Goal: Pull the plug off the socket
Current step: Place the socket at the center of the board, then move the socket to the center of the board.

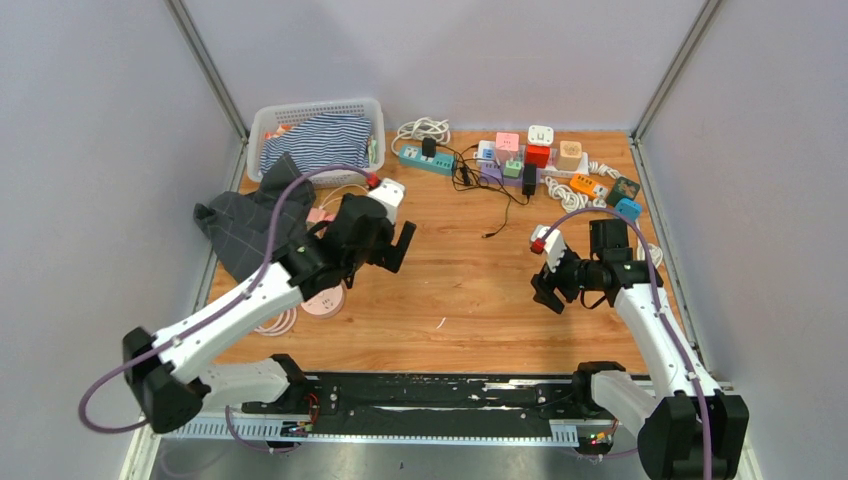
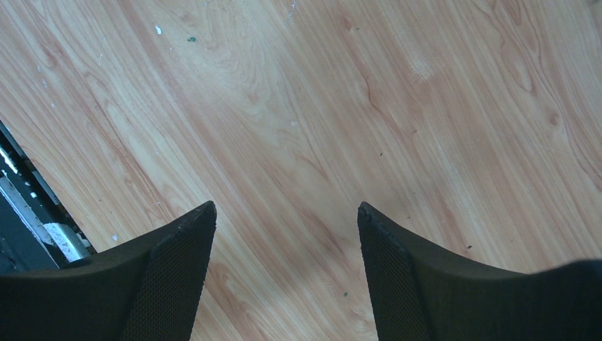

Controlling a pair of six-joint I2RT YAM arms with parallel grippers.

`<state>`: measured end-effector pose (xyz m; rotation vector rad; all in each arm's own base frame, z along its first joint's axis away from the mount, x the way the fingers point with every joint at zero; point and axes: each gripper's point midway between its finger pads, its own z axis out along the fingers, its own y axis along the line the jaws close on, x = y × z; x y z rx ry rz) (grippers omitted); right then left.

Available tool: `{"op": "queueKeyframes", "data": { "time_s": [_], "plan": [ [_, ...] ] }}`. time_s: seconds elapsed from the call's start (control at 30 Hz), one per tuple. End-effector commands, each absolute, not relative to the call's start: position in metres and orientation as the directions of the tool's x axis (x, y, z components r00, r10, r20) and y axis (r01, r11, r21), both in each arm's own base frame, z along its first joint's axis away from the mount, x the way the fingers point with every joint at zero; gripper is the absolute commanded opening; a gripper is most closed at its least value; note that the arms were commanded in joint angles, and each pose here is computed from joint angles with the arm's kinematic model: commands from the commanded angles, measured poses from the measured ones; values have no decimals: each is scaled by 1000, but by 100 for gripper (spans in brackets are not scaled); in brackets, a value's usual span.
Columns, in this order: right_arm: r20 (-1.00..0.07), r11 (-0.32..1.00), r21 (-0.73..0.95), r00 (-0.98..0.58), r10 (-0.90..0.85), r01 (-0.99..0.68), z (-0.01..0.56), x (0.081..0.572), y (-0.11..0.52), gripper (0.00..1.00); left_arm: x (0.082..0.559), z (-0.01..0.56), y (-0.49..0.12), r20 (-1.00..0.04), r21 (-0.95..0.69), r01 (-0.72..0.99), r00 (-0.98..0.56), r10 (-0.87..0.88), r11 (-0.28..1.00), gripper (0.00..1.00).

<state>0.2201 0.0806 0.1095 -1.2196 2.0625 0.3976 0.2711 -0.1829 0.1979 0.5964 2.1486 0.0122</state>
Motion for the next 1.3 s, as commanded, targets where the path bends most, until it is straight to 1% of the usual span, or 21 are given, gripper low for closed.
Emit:
{"op": "queueKeyframes", "data": {
  "time_s": [0.0, 0.1, 0.2, 0.23, 0.5, 0.67, 0.9, 1.07, 1.27],
  "plan": [
    [-692, 529, -89, -330, -643, -844, 108, 221, 74, 75, 268, 183, -166, -632, 381, 481, -488, 602, 790, 100],
    [-692, 538, -88, -337, -639, -838, 108, 222, 72, 75, 264, 179, -170, -633, 356, 513, -483, 605, 781, 100],
    [-693, 544, -85, -343, -635, -835, 109, 222, 72, 75, 261, 180, -157, -643, 378, 471, -486, 592, 797, 100],
    [-693, 568, -82, -363, -623, -819, 109, 225, 65, 75, 260, 180, -154, -648, 381, 462, -484, 588, 801, 100],
    [-692, 645, -125, -400, -601, -754, 120, 235, 46, 76, 259, 184, -151, -668, 370, 457, -475, 573, 809, 100],
    [-697, 675, -141, -412, -587, -724, 123, 238, 37, 76, 260, 191, -145, -705, 348, 432, -464, 536, 832, 100],
    [-691, 709, -168, -431, -580, -684, 126, 244, 26, 78, 259, 194, -142, -719, 348, 420, -454, 526, 838, 100],
    [-670, 795, -234, -500, -548, -559, 141, 260, 0, 83, 259, 193, -141, -718, 350, 420, -454, 528, 837, 100],
    [-670, 902, -274, -607, -428, -333, 146, 280, -35, 90, 259, 194, -141, -718, 352, 418, -453, 528, 838, 100]
  ]
}}
